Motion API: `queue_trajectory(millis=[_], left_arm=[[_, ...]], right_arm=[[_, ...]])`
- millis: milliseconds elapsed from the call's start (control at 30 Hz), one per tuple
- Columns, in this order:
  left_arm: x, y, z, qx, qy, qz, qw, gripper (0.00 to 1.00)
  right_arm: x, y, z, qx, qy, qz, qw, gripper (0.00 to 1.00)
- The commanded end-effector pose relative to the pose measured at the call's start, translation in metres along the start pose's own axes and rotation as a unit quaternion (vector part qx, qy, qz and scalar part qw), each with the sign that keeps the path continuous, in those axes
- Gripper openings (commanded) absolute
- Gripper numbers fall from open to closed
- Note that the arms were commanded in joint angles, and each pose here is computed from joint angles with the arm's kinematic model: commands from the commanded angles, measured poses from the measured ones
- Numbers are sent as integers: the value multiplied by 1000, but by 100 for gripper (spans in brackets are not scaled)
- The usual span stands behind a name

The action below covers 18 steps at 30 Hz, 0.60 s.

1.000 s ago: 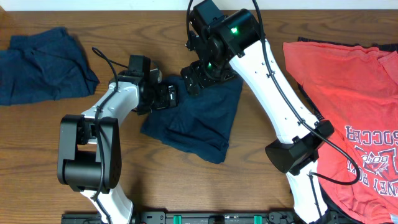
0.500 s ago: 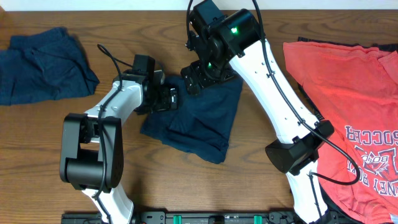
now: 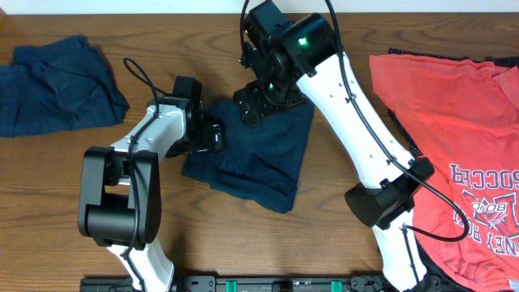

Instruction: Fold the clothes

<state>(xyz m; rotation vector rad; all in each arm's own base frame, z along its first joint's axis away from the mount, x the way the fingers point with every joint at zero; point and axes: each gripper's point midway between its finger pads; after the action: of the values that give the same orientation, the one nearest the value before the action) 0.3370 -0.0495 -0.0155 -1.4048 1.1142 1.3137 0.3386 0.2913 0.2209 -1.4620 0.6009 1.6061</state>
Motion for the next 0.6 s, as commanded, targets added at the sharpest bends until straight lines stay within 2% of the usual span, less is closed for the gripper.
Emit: queue_trajectory(millis=[0, 100, 133, 167, 233, 400, 567], left_arm=[[89, 143, 41, -17, -40, 268, 962, 95], [90, 144, 30, -10, -14, 271, 963, 91], [90, 144, 28, -8, -11, 269, 963, 93], [91, 143, 25, -7, -6, 267, 964, 100], [93, 140, 19, -5, 8, 261, 965, 98], [88, 129, -14, 16, 104, 256, 961, 98], [84, 113, -27, 15, 131, 242, 961, 98]], right_arm=[[1, 1, 8, -15, -5, 1, 1000, 99], [1, 1, 11, -18, -5, 2, 1000, 99], [1, 2, 11, -19, -5, 2, 1000, 99], [2, 2, 12, -19, -5, 2, 1000, 99], [2, 2, 12, -19, -5, 2, 1000, 99], [0, -1, -13, 27, 44, -5, 999, 99], [-3, -3, -26, 31, 46, -7, 998, 99]])
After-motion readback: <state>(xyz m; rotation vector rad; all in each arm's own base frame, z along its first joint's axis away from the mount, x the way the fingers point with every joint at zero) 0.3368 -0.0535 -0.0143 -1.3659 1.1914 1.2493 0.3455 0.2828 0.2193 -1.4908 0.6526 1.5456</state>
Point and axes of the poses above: each gripper's point midway between its finger pads, its own x axis out along the fingers, its own z axis along the line the jaws close on, y = z × x, and after that the axes turned 5 degrees about -x, right-handed
